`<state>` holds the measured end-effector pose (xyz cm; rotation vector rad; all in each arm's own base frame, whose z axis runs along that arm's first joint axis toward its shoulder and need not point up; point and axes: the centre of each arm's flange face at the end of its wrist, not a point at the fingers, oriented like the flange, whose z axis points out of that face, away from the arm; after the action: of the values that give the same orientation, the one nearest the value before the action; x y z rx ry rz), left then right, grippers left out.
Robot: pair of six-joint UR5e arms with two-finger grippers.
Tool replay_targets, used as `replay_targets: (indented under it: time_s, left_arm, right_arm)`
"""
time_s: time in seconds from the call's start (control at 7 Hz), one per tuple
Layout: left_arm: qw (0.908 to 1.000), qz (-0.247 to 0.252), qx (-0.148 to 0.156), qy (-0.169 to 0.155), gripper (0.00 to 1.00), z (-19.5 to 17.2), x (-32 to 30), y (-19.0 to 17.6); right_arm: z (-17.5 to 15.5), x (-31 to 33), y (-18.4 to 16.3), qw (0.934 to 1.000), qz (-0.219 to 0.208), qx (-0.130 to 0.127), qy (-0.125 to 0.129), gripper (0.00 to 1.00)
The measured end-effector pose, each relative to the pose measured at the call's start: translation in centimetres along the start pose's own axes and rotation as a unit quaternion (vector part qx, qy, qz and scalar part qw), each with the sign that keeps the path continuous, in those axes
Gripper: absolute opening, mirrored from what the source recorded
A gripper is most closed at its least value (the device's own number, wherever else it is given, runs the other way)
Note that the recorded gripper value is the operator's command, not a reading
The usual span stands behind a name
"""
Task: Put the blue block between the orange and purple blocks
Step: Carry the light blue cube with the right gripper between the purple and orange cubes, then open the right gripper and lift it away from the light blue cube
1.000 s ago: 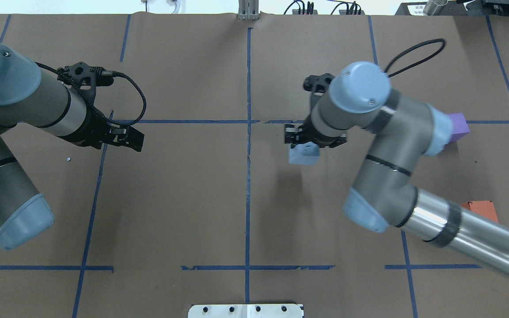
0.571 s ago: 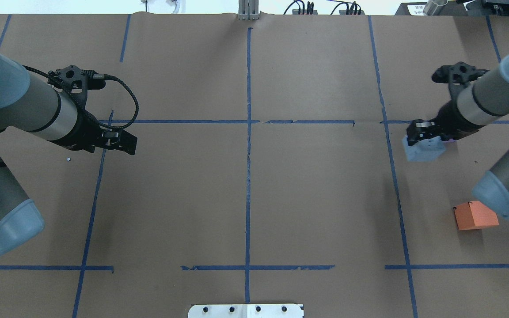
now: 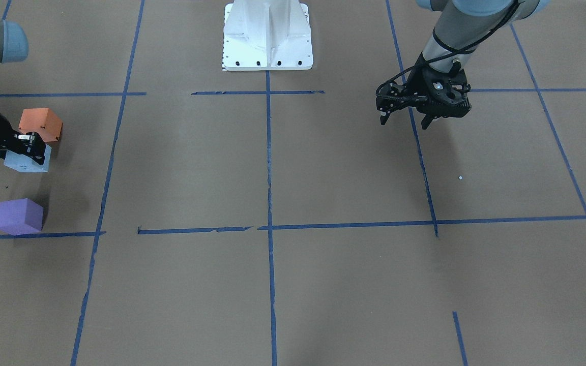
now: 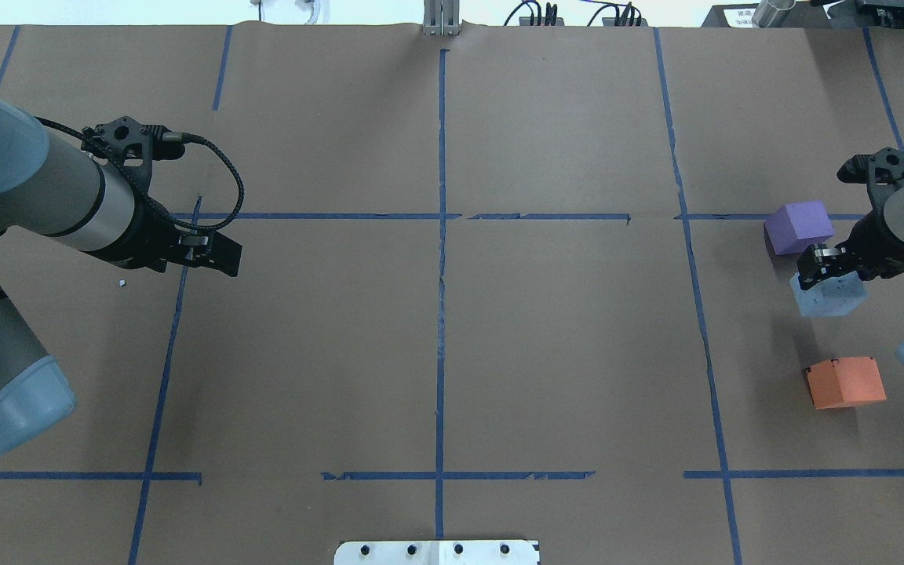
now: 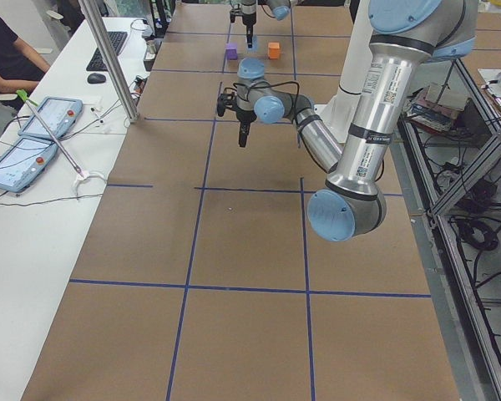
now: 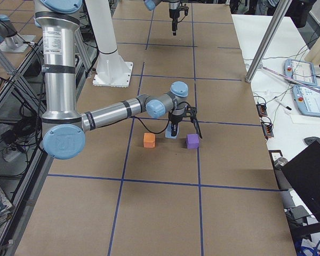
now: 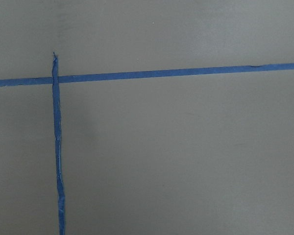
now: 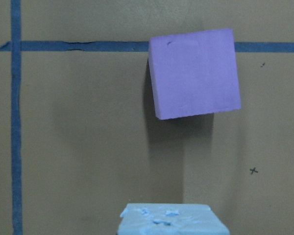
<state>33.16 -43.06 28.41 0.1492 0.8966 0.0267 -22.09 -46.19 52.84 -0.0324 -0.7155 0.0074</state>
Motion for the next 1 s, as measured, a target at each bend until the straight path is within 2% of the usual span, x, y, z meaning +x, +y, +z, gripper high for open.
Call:
replay_targets:
  time_s: [0.29,0.43,0.57,1.0]
  left_arm:
    - [1.0,-0.003,0.0,0.0,1.0,-0.1,0.0,0.0]
    - [1.0,-0.005,0.001,0.001,1.0,-0.2,0.1,0.0]
    - [1.0,-0.005,0.002,0.002,1.0,-0.3,0.1,0.1]
    - [1.0,-0.005,0.003,0.003,1.0,-0.5,0.2,0.2]
  right_arm:
    - [2.9,1.3,-1.3,0.9998,0.015,0.007,-0.007,0.13]
    - [3.6,1.7,-1.6,0.9994,0.026,0.016,-0.017,0.48]
    - [4.0,2.0,-1.5,0.9991,0.03,0.019,-0.021,0.99]
    - [4.5,2.2,-1.0,0.9992,0.025,0.022,-0.021,1.0]
